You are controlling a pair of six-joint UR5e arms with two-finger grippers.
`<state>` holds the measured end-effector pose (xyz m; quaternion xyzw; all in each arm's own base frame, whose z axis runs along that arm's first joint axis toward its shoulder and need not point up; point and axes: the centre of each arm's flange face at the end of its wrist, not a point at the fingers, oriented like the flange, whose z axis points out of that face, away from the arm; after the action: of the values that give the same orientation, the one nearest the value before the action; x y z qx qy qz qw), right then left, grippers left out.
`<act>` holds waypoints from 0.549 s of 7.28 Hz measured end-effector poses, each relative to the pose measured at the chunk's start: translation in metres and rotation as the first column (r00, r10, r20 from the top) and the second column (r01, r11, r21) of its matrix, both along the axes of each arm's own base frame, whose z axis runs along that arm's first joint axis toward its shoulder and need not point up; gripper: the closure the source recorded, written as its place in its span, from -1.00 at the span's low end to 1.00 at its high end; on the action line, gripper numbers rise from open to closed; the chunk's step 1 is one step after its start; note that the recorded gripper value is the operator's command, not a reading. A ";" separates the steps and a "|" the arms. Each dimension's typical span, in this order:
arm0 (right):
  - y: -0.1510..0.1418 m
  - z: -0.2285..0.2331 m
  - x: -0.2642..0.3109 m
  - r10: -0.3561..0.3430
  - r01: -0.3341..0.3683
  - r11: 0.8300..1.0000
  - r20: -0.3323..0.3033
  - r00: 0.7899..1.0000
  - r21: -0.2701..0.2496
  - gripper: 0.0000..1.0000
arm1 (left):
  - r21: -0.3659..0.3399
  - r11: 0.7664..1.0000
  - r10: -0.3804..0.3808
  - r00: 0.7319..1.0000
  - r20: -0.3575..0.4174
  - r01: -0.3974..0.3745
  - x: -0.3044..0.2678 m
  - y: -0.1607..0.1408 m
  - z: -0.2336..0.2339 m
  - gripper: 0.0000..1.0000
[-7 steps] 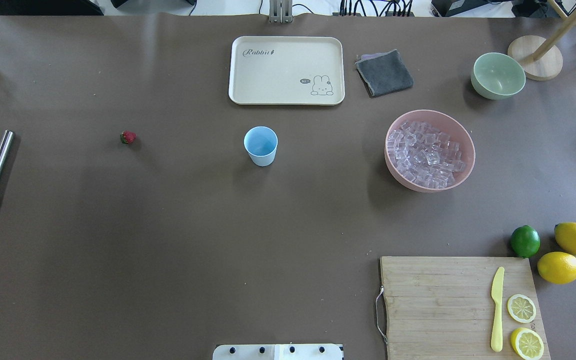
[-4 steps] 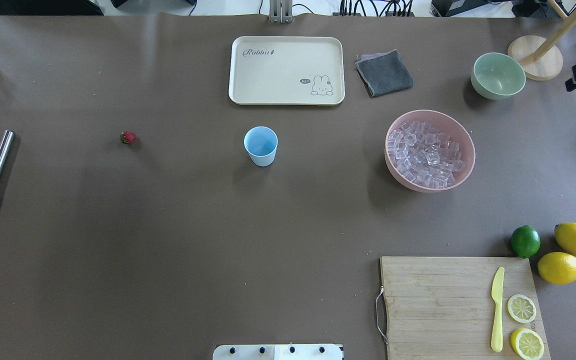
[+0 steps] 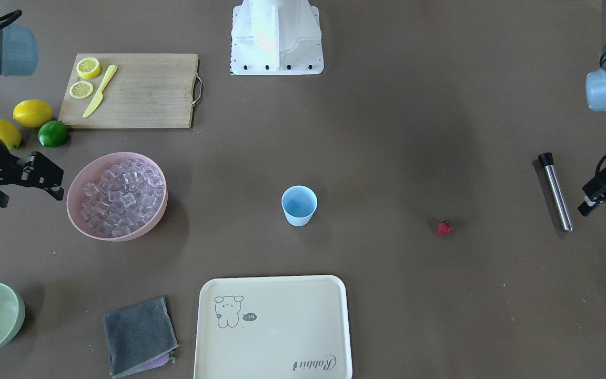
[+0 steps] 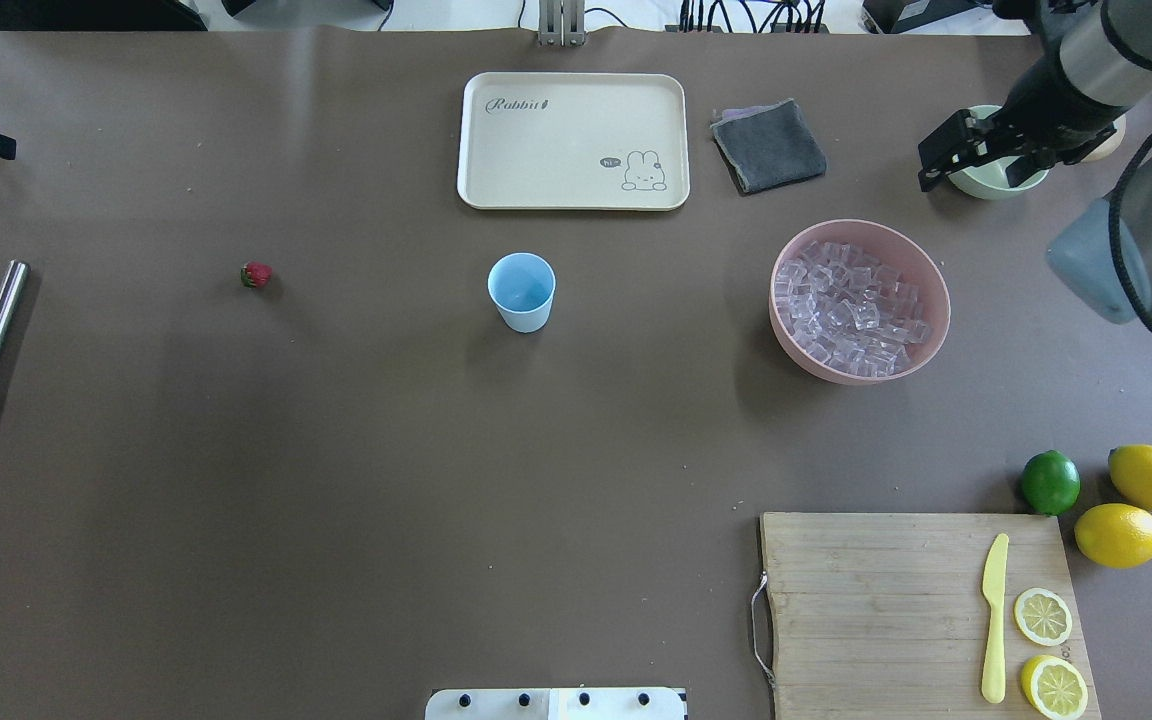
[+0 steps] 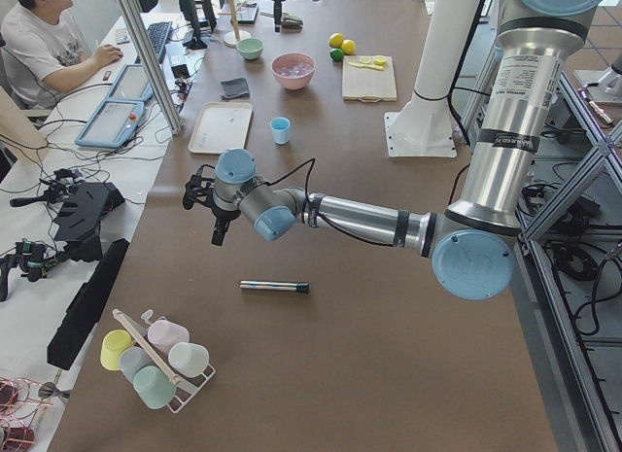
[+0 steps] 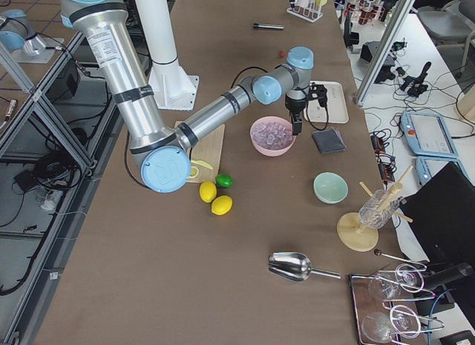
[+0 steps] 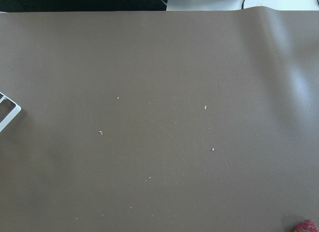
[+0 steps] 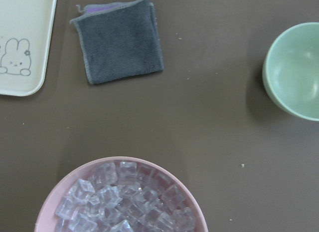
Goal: Mash ice and strawberries in cup
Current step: 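Move the right gripper down into the pink bowl of ice cubes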
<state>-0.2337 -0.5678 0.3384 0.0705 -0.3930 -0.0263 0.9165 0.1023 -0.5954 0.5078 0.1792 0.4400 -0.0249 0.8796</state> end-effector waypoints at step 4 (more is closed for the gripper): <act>0.039 0.015 -0.093 -0.060 0.064 0.997 -0.072 0.996 0.052 -0.91 | 0.004 1.000 0.006 1.000 0.000 -0.006 0.004 -0.001 -0.002 -0.94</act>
<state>-0.3272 -0.5284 0.3538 0.0823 -0.3613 -0.0678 0.9263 0.1062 -0.5965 0.5060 0.1793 0.4407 -0.0213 0.8793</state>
